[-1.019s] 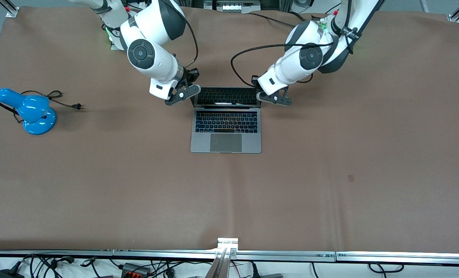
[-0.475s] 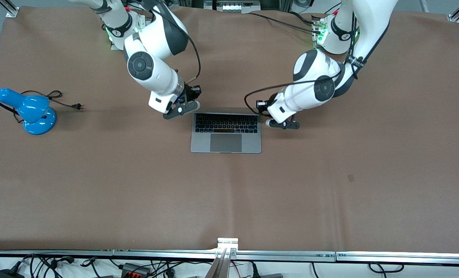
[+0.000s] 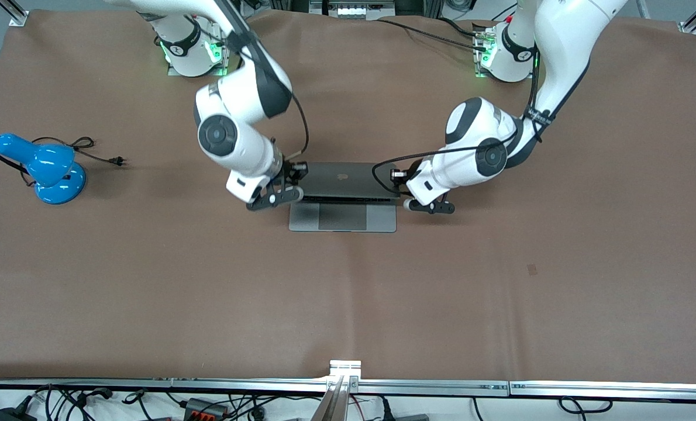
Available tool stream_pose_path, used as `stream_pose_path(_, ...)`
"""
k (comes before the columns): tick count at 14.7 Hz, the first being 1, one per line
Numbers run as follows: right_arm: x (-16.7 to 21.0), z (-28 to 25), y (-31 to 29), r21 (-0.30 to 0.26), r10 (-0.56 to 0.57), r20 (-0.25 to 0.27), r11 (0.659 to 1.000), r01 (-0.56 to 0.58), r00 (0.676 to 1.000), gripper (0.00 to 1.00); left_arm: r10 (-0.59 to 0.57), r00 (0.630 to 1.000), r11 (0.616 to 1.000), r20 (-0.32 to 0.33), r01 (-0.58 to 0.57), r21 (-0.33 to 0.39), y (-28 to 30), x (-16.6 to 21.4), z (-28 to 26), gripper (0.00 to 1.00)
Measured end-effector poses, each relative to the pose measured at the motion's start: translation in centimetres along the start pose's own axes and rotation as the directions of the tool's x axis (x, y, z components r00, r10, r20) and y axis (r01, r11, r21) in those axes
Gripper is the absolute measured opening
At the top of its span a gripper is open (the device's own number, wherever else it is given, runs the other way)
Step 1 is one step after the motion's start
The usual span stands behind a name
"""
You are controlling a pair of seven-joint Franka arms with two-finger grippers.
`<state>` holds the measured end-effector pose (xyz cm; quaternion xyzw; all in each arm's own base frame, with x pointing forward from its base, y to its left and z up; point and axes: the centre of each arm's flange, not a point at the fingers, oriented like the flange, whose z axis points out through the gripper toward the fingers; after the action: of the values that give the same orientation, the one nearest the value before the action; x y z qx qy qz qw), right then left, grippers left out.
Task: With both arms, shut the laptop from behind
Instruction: 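Push the screen down toward the keyboard with both grippers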
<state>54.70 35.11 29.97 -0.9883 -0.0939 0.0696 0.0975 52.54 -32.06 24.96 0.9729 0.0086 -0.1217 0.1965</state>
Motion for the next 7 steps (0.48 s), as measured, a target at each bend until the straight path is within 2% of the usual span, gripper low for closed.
stream_pose_path(3, 2.5, 2.3, 1.0, -0.021, 0.019, 0.002, 1.0, -0.019, 1.0, 0.01, -0.006, 1.0, 1.0, 0.014, 0.006, 0.002, 0.0, 1.2, 1.7, 0.01)
stream_pose_path(7, 4.7, 6.2, 1.4, -0.043, 0.024, 0.001, 0.999, -0.024, 1.0, 0.01, 0.001, 1.0, 0.999, -0.001, -0.001, 0.054, 0.5, 1.8, 5.5, 0.01)
